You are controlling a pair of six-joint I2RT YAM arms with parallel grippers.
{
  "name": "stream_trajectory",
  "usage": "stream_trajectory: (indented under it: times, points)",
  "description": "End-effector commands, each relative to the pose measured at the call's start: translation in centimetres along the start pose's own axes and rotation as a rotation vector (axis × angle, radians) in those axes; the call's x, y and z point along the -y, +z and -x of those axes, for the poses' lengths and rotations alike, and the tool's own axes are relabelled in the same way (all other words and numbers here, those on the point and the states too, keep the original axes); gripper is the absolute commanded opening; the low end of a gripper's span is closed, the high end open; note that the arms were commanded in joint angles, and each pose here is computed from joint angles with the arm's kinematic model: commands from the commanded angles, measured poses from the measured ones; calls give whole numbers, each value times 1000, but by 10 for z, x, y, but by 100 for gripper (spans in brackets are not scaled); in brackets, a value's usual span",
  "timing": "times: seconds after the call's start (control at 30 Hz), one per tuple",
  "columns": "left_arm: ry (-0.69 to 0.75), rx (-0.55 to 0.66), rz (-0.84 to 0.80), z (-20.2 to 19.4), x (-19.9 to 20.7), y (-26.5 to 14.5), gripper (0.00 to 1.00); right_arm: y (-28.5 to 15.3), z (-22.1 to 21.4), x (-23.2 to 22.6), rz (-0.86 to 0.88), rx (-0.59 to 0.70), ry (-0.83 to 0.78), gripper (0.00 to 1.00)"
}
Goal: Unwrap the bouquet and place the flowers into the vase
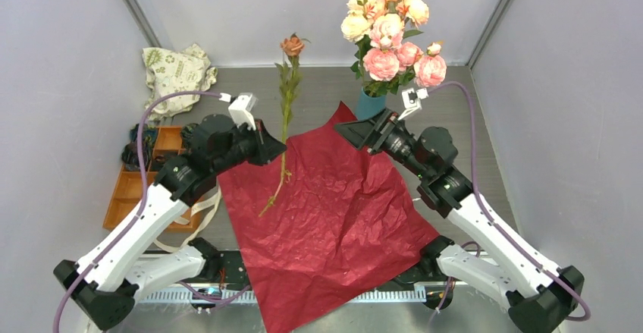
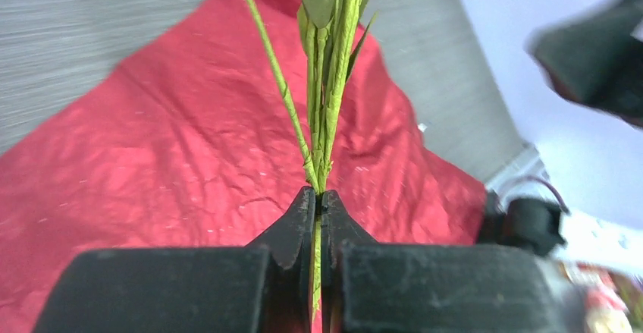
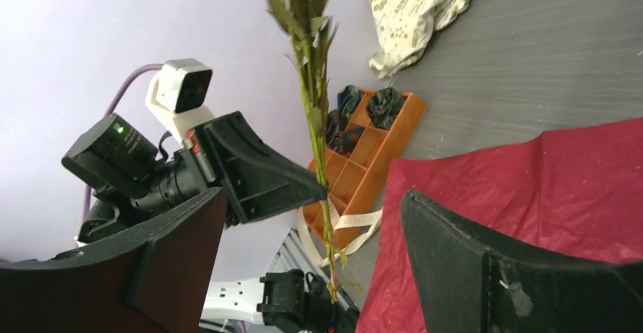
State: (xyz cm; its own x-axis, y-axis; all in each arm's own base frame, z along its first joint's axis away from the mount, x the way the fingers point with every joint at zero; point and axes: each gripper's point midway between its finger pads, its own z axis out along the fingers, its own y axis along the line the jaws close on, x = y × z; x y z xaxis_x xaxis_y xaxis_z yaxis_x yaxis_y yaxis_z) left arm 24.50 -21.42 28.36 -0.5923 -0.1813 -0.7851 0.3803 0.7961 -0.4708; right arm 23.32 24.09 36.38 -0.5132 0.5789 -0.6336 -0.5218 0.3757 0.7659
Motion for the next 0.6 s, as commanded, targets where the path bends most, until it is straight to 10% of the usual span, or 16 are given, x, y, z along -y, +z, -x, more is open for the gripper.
stream_trajectory:
  times: [0.0,0.57]
  points:
    - [87,18,-372,-6,59,-20,0,7,0,-38,167,-12,71,92]
    - [133,6,-784,-31,116,-67,0,29,-37,-51,151,-75,3,99]
